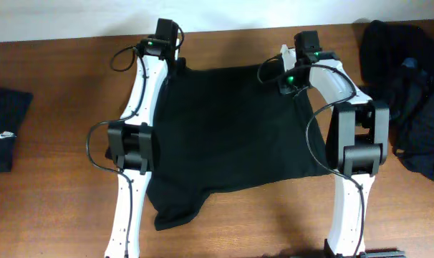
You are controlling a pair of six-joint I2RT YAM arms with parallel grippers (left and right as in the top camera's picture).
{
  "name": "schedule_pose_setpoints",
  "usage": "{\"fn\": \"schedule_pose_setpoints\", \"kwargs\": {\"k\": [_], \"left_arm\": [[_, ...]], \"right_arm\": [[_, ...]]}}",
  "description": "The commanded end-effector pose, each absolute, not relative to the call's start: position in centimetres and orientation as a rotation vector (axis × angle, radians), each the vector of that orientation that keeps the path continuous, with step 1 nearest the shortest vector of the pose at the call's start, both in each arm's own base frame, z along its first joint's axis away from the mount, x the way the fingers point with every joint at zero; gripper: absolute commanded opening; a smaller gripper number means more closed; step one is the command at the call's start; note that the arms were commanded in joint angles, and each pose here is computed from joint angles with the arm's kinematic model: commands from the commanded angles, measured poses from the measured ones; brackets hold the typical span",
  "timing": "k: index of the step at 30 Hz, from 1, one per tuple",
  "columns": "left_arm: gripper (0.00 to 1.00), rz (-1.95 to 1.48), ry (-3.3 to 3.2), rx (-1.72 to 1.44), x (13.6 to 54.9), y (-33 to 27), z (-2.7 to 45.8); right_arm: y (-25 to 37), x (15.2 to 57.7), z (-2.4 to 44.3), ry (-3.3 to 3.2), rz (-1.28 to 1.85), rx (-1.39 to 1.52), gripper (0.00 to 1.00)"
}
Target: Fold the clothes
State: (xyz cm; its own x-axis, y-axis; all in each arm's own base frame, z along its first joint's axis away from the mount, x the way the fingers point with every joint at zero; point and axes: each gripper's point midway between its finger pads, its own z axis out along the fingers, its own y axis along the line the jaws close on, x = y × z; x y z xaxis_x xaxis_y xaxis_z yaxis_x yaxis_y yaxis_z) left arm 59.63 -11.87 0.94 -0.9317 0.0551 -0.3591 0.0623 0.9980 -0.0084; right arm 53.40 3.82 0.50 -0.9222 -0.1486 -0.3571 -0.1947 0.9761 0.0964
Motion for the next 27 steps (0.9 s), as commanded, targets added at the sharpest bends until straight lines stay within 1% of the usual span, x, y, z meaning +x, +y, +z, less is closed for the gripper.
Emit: {"fn": "schedule_pose_setpoints", "kwargs": {"k": [1, 6, 10, 14, 19, 27], "left_arm": [[0.01, 0.034, 2.792, 0.028, 59.9, -9.2, -0.8], [0.01, 0.036, 2.804, -0.001, 60.0, -8.0, -1.9], [0.01, 0.038, 2.808, -0.010, 60.1, -7.6, -2.7], [0.00, 0.038, 2.804, -0.010, 60.2, -7.6, -2.6], [0.01, 0.038, 2.796, -0.017, 60.4, -7.4, -2.6], [0.01, 0.038, 2.792, -0.067, 60.7, -6.0, -2.5]], "right_arm": [[2.6, 53.3, 0.1, 2.796, 0.087, -0.214, 0.04], [1.5, 52.6, -0.5, 2.828, -0.001, -0.200, 0.04], [1.5, 52.5, -0.6, 2.830, -0.001, -0.200, 0.04], [1.4, 52.3, -0.7, 2.840, -0.007, -0.198, 0.04], [-0.6, 51.1, -1.0, 2.896, -0.088, -0.121, 0.04], [-2.1, 50.5, -1.1, 2.922, -0.046, -0.048, 0.04]]}}
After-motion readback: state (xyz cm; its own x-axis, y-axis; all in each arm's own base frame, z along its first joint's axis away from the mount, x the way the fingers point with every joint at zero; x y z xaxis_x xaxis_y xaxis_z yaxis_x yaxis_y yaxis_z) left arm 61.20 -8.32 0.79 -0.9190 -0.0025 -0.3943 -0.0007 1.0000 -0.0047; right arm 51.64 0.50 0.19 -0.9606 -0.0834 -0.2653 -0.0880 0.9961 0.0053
